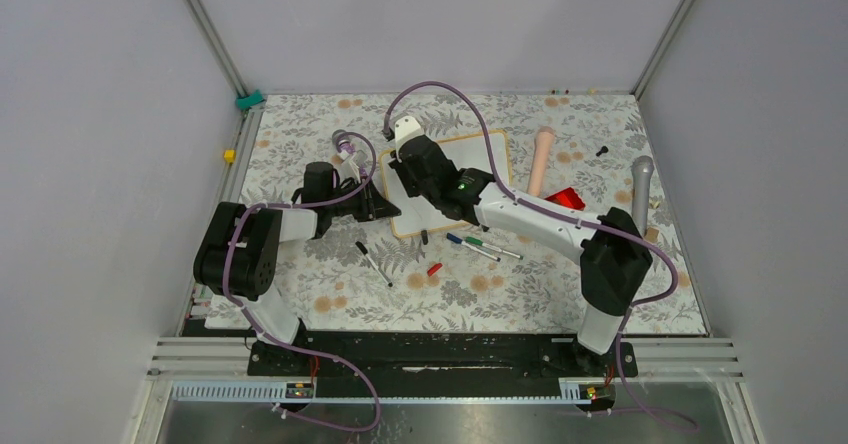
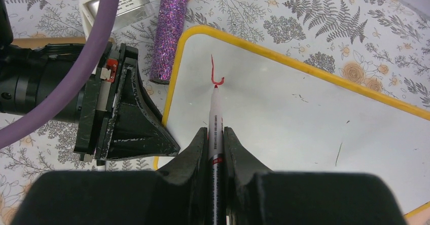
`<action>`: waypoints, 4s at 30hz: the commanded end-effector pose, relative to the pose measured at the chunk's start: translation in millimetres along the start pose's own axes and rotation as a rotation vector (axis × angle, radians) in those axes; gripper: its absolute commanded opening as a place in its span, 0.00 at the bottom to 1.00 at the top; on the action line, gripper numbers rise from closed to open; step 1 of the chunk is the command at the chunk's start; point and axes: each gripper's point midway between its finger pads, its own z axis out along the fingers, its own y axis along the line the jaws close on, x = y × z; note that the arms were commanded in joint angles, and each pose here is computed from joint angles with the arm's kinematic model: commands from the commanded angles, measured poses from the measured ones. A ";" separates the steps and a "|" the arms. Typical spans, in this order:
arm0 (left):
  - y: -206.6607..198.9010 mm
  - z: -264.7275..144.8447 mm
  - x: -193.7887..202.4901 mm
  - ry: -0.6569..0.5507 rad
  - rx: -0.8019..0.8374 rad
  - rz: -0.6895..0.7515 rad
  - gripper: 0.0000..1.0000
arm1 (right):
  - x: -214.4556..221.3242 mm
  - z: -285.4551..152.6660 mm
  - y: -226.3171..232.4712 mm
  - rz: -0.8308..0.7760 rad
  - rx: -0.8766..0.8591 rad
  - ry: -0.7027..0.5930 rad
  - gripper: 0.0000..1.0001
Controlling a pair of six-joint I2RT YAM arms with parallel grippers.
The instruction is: Write a sentence on the whiteboard
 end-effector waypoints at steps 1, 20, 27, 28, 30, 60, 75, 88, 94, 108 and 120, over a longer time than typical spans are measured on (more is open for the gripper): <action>8.6 1.7 -11.0 -0.031 -0.032 0.002 0.00 | -21.6 2.6 -7.3 0.009 0.025 -0.047 0.00; 8.0 1.9 -10.9 -0.031 -0.025 0.001 0.00 | -24.1 11.7 -12.7 0.007 0.035 -0.043 0.00; 7.4 2.1 -10.3 -0.031 -0.022 -0.001 0.00 | -28.3 15.0 -16.9 0.013 0.042 -0.046 0.00; 7.3 2.1 -10.5 -0.032 -0.022 0.000 0.00 | -28.7 15.4 -17.3 0.013 0.042 -0.046 0.00; 6.9 2.1 -10.7 -0.032 -0.020 0.000 0.00 | -31.3 15.8 -18.0 0.012 0.043 -0.050 0.00; 6.4 1.8 -10.6 -0.034 -0.017 -0.001 0.00 | -15.6 4.1 -22.6 0.033 0.028 -0.017 0.00; 6.8 1.9 -10.1 -0.034 -0.017 -0.003 0.00 | -11.4 1.0 -25.5 0.029 0.038 -0.012 0.00; 5.7 2.2 -10.3 -0.036 -0.010 -0.003 0.00 | -29.4 7.5 -32.8 0.010 0.058 -0.034 0.00; 5.1 1.8 -10.3 -0.037 -0.006 -0.003 0.00 | -35.0 9.5 -35.6 0.017 0.062 -0.041 0.00; 4.2 3.0 -9.9 -0.034 0.003 -0.009 0.00 | -45.9 -19.0 -31.5 0.045 -0.019 -0.132 0.00; 3.9 2.5 -9.8 -0.036 0.004 -0.009 0.00 | -25.8 -24.1 -40.8 0.050 0.023 -0.102 0.00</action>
